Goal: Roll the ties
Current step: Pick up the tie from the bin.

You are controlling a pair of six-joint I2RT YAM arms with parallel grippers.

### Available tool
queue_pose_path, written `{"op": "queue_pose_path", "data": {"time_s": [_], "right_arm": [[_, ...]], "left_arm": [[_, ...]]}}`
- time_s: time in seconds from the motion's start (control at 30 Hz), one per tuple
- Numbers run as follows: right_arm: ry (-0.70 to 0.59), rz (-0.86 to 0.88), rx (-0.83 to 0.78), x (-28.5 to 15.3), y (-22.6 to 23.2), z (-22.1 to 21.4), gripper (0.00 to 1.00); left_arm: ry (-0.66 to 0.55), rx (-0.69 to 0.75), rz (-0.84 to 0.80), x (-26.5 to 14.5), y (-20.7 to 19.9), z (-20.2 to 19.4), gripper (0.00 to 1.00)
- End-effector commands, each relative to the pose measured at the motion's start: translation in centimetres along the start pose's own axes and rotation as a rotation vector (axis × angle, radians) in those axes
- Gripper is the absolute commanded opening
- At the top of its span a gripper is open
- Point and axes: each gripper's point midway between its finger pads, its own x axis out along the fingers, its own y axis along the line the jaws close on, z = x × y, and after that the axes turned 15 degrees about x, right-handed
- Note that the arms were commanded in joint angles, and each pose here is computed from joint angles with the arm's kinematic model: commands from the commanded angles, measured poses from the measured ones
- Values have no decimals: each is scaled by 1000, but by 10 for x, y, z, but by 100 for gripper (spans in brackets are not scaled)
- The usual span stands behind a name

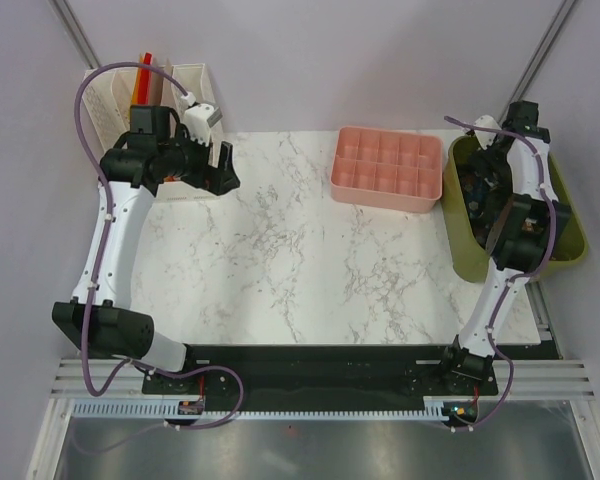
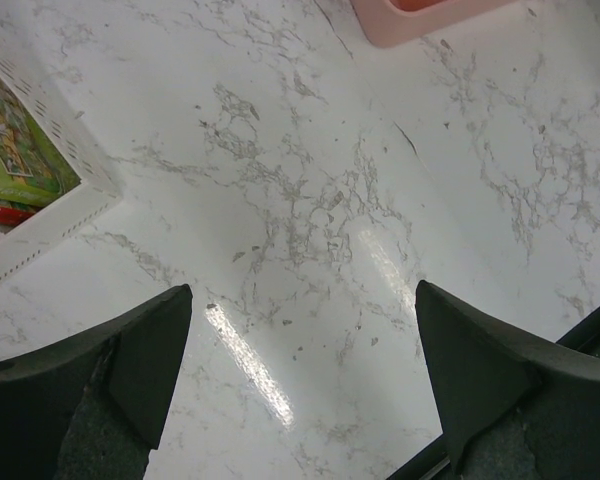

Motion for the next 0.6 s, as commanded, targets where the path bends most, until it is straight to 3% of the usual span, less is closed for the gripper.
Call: {"op": "queue_pose_path", "data": {"time_s": [0.0,0.3,0.57], "right_arm": [[34,-90,-68,19,-21,-2,92],[79,-53,-115,27,-23,-27,88],[-55,-19,-109,-22,-24,-1,89]], "left_arm": [[2,0,-49,2,-12,-5,100],[29,-6,-66,5,-17,-18,100],[33,-11,-77,8,-18,-19,100]]}}
